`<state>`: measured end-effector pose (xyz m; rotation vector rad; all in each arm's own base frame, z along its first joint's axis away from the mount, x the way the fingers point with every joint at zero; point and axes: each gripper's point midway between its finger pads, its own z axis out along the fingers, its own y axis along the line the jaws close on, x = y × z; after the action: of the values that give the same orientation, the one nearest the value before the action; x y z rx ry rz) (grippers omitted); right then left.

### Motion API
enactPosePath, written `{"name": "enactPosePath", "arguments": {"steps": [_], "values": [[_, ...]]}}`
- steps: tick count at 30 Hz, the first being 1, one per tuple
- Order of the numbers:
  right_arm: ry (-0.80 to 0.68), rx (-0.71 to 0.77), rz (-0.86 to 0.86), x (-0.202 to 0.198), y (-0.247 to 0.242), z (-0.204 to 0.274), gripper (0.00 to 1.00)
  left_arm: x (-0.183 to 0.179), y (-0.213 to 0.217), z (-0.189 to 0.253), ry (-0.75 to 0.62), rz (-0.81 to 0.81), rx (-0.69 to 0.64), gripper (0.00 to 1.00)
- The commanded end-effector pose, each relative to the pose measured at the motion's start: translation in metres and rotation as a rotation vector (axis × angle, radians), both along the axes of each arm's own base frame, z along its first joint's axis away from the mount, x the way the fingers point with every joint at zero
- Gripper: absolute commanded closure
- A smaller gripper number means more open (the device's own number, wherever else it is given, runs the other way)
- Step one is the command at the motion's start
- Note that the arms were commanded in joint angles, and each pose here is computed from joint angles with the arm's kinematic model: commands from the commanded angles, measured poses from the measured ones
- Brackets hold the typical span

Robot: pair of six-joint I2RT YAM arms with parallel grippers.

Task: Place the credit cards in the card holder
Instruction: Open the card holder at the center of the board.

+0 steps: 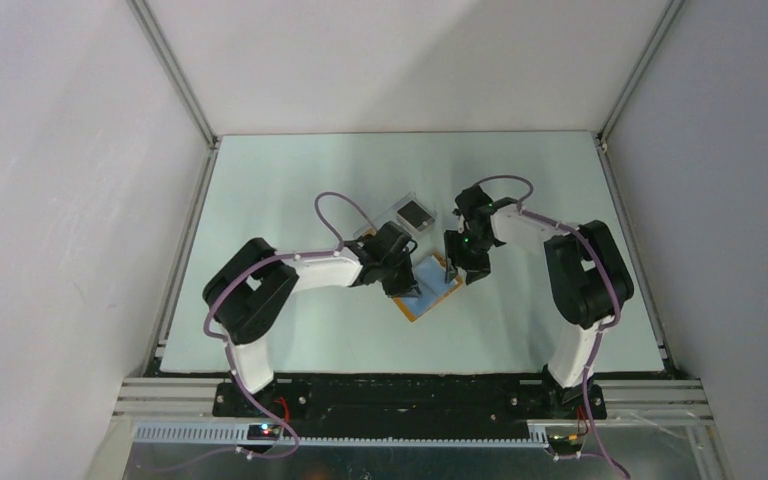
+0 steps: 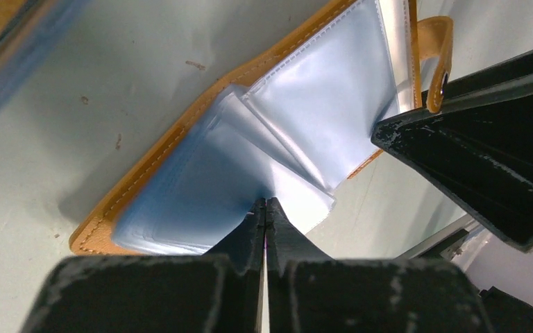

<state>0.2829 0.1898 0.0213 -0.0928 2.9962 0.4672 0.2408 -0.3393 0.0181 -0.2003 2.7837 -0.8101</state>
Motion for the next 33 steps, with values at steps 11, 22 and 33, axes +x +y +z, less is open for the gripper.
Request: {"name": "enactPosePath", "arguments": {"steps": [11,22,33], "values": [[0.018,-0.388,0.074,-0.016,-0.038,-0.04,0.52,-0.018,0.056,-0.001,0.027,0.027,0.271,1.0],[-0.088,-0.154,0.103,-0.01,0.007,0.014,0.44,0.016,0.042,0.067,-0.184,0.03,0.181,0.79],[-0.224,0.116,0.058,0.002,0.023,0.1,0.38,0.029,0.052,0.135,-0.343,0.099,0.059,0.63]]}}
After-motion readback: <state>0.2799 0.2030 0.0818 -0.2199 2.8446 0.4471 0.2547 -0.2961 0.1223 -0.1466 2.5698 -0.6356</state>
